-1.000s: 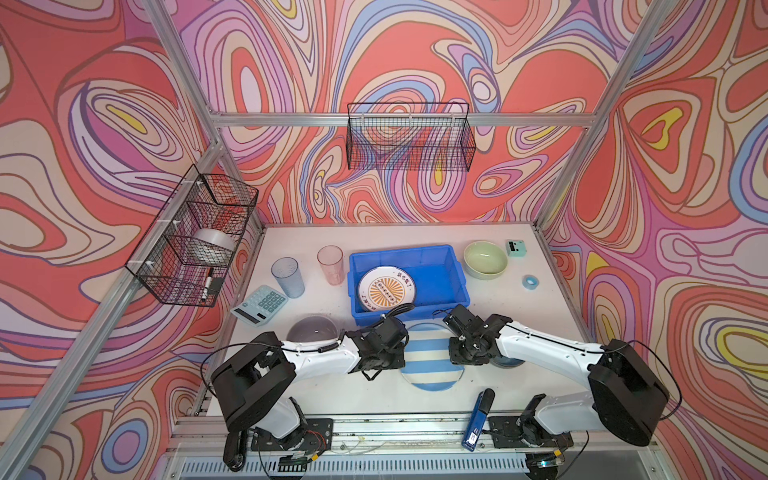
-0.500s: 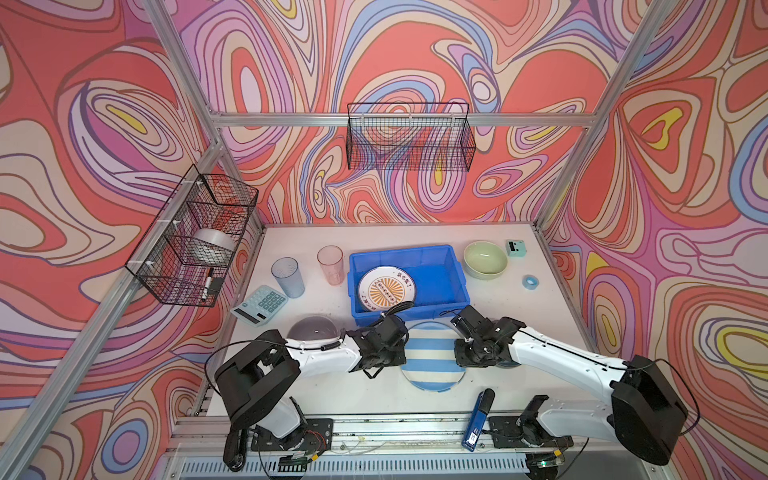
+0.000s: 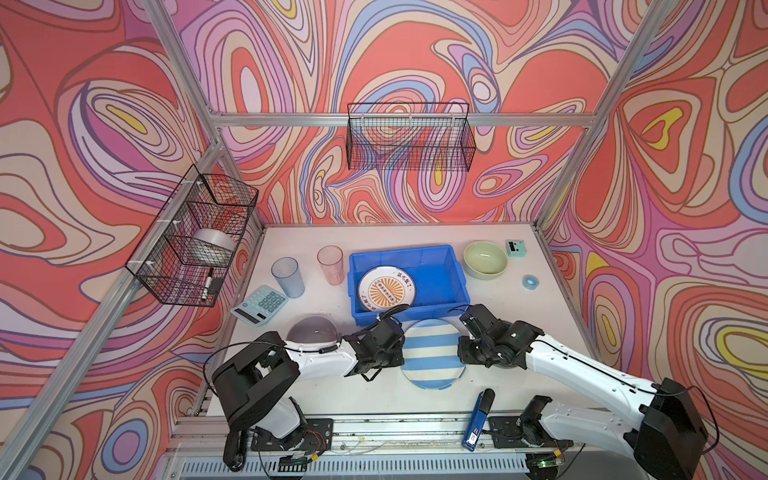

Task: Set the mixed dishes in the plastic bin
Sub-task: 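Lower both grippers to opposite edges of the blue-and-white striped plate, then lift the striped plate into the bin with the right gripper while the left draws back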

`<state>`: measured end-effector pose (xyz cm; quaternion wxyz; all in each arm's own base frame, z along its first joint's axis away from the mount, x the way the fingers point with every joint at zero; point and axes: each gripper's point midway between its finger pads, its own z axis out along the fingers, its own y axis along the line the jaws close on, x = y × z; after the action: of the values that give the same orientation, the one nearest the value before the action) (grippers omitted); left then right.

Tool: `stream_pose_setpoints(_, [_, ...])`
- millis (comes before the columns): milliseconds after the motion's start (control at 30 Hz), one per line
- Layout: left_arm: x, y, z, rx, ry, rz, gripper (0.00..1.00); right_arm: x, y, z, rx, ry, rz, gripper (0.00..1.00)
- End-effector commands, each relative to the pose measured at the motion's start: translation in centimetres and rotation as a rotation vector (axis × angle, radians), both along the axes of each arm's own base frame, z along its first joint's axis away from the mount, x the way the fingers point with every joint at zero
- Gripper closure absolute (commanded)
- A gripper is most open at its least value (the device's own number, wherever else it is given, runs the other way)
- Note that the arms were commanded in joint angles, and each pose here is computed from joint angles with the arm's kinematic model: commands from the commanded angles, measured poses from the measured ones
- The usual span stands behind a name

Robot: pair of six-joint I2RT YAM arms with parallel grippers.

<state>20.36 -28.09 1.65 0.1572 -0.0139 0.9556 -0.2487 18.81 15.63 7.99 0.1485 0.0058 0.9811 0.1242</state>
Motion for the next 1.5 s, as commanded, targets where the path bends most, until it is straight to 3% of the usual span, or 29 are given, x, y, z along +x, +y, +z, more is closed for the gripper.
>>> stream_pose_setpoints(0, [-4.3,3.1,-5.0,0.155,0.161,-0.070,0.89,1.7,4.9,3.5,0.239,-0.109,0.089,0.70])
stream_pose_setpoints(233, [-4.2,2.7,-4.3,0.136,0.149,-0.087,0.89,1.5,5.8,3.3,0.284,-0.102,0.110,0.75])
stream_pose_setpoints(600, [-4.7,3.1,-4.9,0.139,0.167,-0.086,0.89,1.6,6.9,5.9,0.438,-0.199,0.119,0.77])
stream_pose_setpoints(1100, [-5.3,3.1,-6.0,0.122,0.196,-0.082,0.88,2.0,8.2,5.8,0.517,-0.193,0.105,0.80])
stream_pose_setpoints(1267, [-6.4,4.7,-6.9,0.146,0.222,-0.073,0.88,2.1,7.5,5.7,0.483,-0.192,0.084,0.85])
stream_pose_setpoints(1467, [-6.3,5.2,-5.4,0.148,0.199,-0.056,0.85,2.2,6.6,5.7,0.421,-0.195,0.063,0.92])
